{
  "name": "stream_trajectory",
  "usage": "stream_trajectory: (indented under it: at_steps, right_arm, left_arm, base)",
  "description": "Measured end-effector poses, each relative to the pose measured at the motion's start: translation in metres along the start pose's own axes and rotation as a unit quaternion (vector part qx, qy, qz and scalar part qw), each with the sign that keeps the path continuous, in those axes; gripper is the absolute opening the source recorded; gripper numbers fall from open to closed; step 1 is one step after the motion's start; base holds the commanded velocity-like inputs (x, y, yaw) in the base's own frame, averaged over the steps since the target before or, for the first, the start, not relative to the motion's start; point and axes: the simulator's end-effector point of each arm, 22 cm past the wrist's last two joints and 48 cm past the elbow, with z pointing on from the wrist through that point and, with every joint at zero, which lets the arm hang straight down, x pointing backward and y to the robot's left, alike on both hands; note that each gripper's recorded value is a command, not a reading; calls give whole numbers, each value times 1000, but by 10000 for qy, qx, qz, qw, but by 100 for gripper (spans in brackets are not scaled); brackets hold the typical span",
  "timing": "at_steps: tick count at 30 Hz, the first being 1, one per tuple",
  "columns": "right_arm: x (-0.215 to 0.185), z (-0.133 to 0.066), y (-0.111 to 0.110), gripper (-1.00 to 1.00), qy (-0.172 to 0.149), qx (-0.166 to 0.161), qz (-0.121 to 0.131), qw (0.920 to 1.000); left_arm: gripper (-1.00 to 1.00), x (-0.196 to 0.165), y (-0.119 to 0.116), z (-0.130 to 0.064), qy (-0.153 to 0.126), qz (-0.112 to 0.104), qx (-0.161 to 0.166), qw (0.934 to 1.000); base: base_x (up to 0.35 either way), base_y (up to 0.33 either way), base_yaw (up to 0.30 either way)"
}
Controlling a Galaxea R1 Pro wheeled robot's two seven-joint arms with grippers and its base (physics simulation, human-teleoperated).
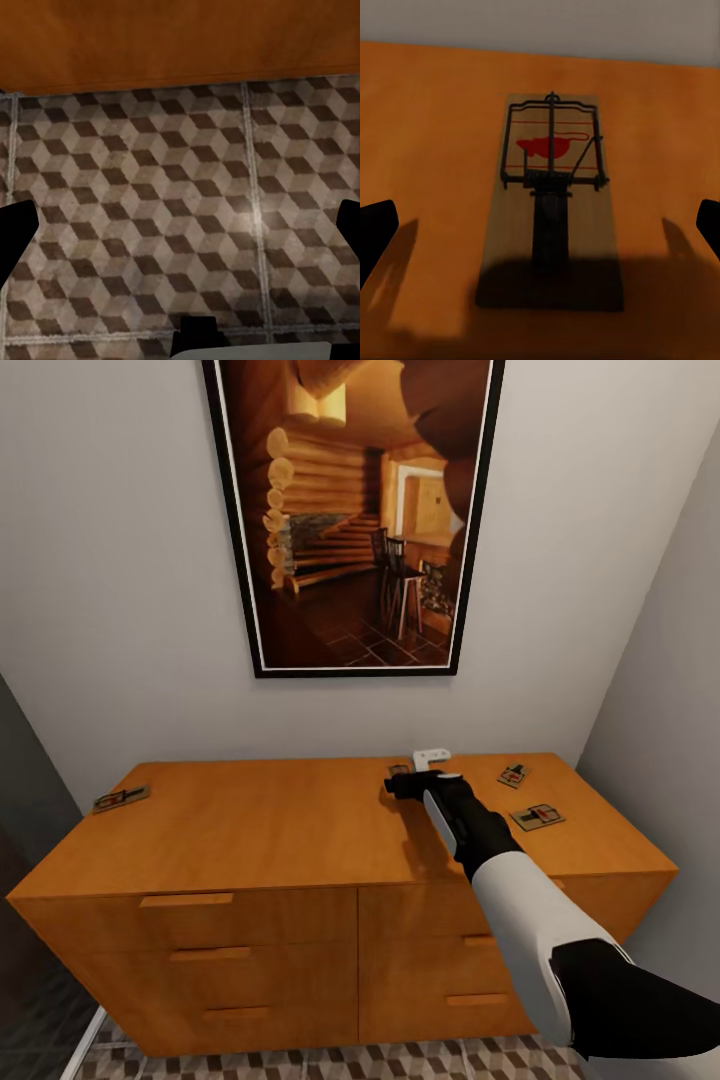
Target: Take the four mousetraps from the cabinet in the bathroom and place them on the bathroom floor. Make sure all four end up on the same floor surface, and ensure that at least two of them are either under or directly next to the same bathroom sink.
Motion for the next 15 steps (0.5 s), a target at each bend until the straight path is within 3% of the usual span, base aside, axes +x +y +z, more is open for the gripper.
stream_trajectory:
  at_steps: [15]
  right_arm:
    - [7, 5, 3, 100, -79, -63, 104, 9999]
  left_arm:
    - [100, 0, 0, 0, 1, 0, 1, 10000]
  base:
    - [0, 0, 0]
